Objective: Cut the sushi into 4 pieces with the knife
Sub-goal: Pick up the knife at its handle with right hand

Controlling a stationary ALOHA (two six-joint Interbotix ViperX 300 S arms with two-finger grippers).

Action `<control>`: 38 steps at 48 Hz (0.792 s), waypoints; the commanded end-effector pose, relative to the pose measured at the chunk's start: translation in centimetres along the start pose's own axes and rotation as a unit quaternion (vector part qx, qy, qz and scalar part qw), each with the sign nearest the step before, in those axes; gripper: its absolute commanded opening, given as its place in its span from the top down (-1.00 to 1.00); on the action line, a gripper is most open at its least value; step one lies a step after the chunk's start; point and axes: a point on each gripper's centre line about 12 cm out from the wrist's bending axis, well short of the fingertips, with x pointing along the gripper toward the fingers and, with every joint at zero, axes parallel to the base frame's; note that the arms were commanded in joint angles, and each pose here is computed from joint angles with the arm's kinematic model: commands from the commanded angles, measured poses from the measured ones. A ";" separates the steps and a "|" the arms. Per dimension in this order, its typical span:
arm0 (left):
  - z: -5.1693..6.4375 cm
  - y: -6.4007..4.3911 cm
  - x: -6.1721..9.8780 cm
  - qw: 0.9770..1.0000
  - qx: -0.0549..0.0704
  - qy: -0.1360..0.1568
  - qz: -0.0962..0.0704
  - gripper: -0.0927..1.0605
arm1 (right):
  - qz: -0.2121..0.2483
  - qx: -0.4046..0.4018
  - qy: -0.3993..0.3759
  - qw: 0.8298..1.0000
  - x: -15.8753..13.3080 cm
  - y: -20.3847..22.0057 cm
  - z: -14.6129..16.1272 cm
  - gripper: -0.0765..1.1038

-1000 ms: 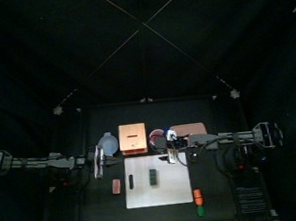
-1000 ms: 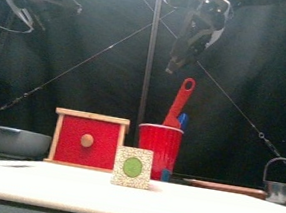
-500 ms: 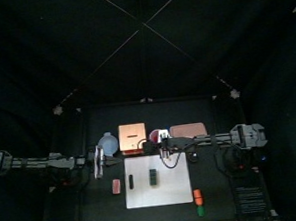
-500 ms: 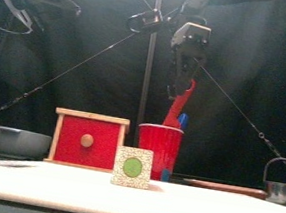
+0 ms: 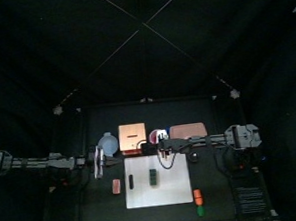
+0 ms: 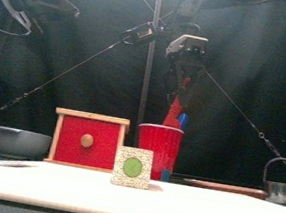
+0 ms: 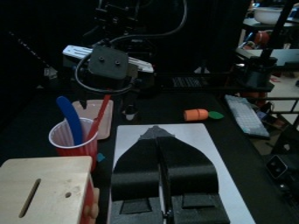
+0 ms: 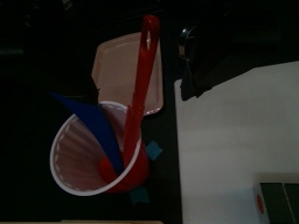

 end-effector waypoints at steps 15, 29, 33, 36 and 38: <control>0.5 0.1 0.1 1.000 0.001 -0.008 0.002 0.60 | -0.006 0.002 -0.007 1.000 -0.7 -0.7 -0.3 -0.20; 0.5 0.1 0.1 1.000 0.001 -0.008 0.002 0.60 | -0.011 0.011 -0.011 1.000 -1.0 -1.7 -0.3 0.35; 0.4 0.1 0.1 1.000 0.001 -0.008 0.003 0.60 | -0.016 0.013 -0.018 1.000 -1.7 -2.1 0.0 0.43; 0.4 0.1 0.1 1.000 0.001 -0.008 0.003 0.60 | -0.023 0.015 -0.027 0.999 -2.6 -2.6 0.1 0.47; 0.4 0.2 0.1 1.000 0.001 -0.007 0.004 0.60 | -0.030 0.016 -0.029 0.999 -3.3 -2.9 0.2 0.49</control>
